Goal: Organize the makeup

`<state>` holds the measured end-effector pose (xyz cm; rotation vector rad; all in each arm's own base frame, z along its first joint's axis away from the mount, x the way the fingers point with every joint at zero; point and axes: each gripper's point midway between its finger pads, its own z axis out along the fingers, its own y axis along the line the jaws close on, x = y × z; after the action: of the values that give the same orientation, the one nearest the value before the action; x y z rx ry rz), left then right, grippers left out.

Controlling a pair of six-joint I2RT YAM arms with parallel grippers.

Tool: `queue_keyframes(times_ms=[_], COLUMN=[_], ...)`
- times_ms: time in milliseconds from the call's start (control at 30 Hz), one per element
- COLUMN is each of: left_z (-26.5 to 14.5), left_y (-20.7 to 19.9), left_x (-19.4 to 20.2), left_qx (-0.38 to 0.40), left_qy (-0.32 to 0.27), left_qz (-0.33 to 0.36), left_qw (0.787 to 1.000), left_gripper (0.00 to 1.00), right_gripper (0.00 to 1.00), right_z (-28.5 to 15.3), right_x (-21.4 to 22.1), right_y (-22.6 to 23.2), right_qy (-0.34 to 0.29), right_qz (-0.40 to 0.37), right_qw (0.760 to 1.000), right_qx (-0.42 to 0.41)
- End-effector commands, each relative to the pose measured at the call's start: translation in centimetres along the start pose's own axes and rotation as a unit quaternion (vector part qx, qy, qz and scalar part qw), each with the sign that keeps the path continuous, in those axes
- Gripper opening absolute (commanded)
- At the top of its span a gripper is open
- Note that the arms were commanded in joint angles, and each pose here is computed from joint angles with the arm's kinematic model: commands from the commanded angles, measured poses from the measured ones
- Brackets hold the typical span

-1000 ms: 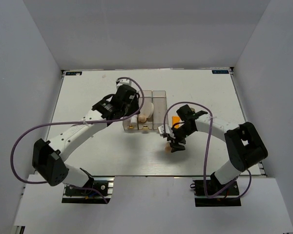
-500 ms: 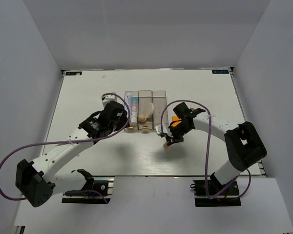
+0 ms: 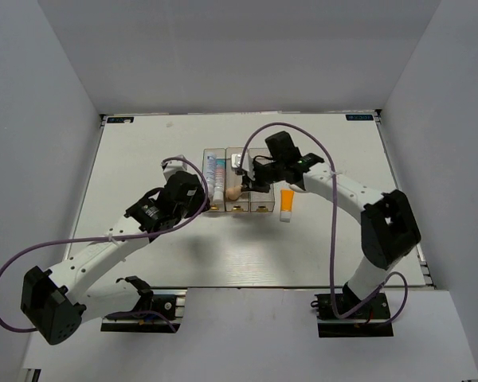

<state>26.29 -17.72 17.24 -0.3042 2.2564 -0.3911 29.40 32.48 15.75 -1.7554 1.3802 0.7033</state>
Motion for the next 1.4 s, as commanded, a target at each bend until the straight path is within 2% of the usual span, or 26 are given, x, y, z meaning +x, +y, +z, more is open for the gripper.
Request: queue_keyframes(times_ms=[0, 67, 133, 167, 200, 300, 600, 700, 733, 767, 800, 833, 867, 1000, 1033, 1100, 1133, 1167, 1233, 1267, 1300, 1367], left_z=[-0.4, -0.4, -0.3, -0.3, -0.4, -0.4, -0.2, -0.2, -0.2, -0.3, -0.2, -0.2, -0.2, 0.0, 0.0, 0.0, 0.1, 0.0, 0.1, 0.1, 0.2, 0.3], left_y=[-0.1, -0.1, -0.2, -0.1, -0.2, -0.2, -1.8, -2.5, -3.1, -3.7, -4.2, -4.5, -4.9, -5.6, -5.8, -6.0, -6.0, -6.3, -6.4, -6.4, -6.5, -6.6], left_x=[-0.3, -0.3, -0.3, -0.3, -0.3, -0.4, -0.2, -0.3, -0.5, -0.1, -0.1, 0.0, 0.3, 0.7, 0.6, 0.7, 0.8, 1.0, 1.2, 1.3, 1.4, 1.5], left_qx=[0.012, 0.012, 0.012, 0.012, 0.013, 0.014, 0.043, 0.061, 0.075, 0.095, 0.109, 0.118, 0.13, 0.145, 0.148, 0.153, 0.154, 0.158, 0.16, 0.16, 0.161, 0.163], left_qy=[-0.012, -0.011, -0.011, -0.012, -0.012, -0.013, -0.006, -0.005, -0.009, 0.0, -0.002, -0.001, 0.007, 0.018, 0.017, 0.019, 0.021, 0.024, 0.027, 0.029, 0.033, 0.035], left_qz=[-0.014, -0.015, -0.016, -0.016, -0.016, -0.017, -0.009, -0.002, -0.002, 0.002, 0.001, 0.004, 0.006, 0.017, 0.018, 0.018, 0.018, 0.021, 0.022, 0.022, 0.022, 0.023], left_qw=[1.0, 1.0, 1.0, 1.0, 1.0, 1.0, 0.999, 0.998, 0.997, 0.995, 0.994, 0.993, 0.991, 0.989, 0.989, 0.988, 0.988, 0.987, 0.987, 0.986, 0.986, 0.986], left_gripper=[0.57, 0.57, 0.57, 0.58, 0.58, 0.58, 0.59, 0.59, 0.59, 0.59, 0.58, 0.58, 0.57, 0.57, 0.57, 0.57, 0.57, 0.57, 0.58, 0.58, 0.58, 0.59], right_gripper=[0.15, 0.21, 0.32, 0.38, 0.49, 0.67, 0.68, 0.61, 0.55, 0.36, 0.26, 0.09, 0.03, 0.0, 0.04, 0.22, 0.45, 0.58, 0.85, 0.89, 0.89, 0.89], right_z=[1.7, 2.8, 3.1, 3.5, 3.6, 2.9, -0.5, -2.5, -3.5, -3.8, -5.6, -6.0, -6.3, -10.1, -10.5, -11.4, -12.1, -12.6, -13.1, -12.8, -13.1, -13.1], right_x=[-0.8, 0.3, 0.5, 1.1, 1.2, 0.8, -2.3, -0.9, -0.1, 0.8, 2.9, 3.7, 5.1, 10.8, 11.4, 13.4, 14.3, 14.8, 15.6, 14.9, 14.8, 14.1], right_y=[-3.8, -4.2, -4.9, -4.7, -4.6, -4.8, -5.4, -7.1, -7.9, -8.1, -9.3, -9.4, -9.0, -9.2, -9.0, -8.3, -8.2, -7.9, -7.2, -6.8, -6.4, -5.6], right_qy=[0.001, 0.017, 0.024, 0.03, 0.031, 0.024, -0.009, 0.012, 0.02, 0.023, 0.034, 0.038, 0.048, 0.073, 0.074, 0.083, 0.085, 0.082, 0.085, 0.074, 0.087, 0.075], right_qz=[0.014, 0.023, 0.032, 0.039, 0.04, 0.041, 0.073, 0.123, 0.146, 0.187, 0.217, 0.237, 0.272, 0.382, 0.396, 0.436, 0.45, 0.468, 0.472, 0.459, 0.405, 0.32], right_qw=[0.998, 0.998, 0.997, 0.997, 0.997, 0.996, 0.991, 0.976, 0.967, 0.956, 0.941, 0.934, 0.923, 0.869, 0.862, 0.844, 0.836, 0.83, 0.839, 0.856, 0.889, 0.933], right_qx=[0.056, 0.058, 0.064, 0.059, 0.058, 0.069, 0.112, 0.177, 0.206, 0.225, 0.257, 0.266, 0.269, 0.306, 0.306, 0.3, 0.302, 0.291, 0.256, 0.226, 0.196, 0.147])
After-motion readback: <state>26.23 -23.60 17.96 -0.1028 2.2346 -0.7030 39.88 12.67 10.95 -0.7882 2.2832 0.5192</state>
